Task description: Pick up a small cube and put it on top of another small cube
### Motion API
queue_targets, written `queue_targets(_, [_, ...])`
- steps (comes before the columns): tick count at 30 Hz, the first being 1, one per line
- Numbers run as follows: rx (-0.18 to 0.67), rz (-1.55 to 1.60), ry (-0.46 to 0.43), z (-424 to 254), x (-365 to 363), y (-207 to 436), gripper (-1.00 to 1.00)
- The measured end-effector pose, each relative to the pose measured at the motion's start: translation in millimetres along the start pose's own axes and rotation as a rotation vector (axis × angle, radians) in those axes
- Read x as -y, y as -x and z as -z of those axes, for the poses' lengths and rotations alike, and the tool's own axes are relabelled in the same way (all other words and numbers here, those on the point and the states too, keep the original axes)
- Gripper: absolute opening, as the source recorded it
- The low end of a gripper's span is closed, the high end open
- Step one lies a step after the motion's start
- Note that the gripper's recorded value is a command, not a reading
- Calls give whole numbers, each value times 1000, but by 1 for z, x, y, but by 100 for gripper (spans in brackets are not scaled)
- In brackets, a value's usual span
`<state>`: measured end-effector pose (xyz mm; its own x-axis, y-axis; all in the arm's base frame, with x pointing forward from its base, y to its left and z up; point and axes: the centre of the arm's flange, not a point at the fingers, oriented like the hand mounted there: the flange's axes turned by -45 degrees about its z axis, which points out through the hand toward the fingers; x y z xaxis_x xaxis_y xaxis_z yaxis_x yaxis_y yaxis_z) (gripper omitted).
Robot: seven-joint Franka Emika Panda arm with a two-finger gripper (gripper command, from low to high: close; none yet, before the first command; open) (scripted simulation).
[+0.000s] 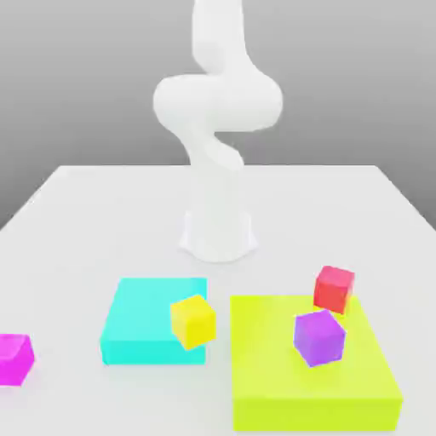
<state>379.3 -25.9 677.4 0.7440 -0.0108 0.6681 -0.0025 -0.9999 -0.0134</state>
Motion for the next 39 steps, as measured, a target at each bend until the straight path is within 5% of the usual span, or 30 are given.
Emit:
queue_targets(13, [334, -15, -13, -221, -149, 75, 0])
queue_targets(27, [692, -43, 27, -349, -297, 290, 0])
queue_targets(32, [730, -41, 33, -391, -310, 347, 0])
queue_targets(33, [730, -42, 32, -398, -310, 355, -100])
queue_targets(39, [732, -44, 31, -402, -310, 359, -100])
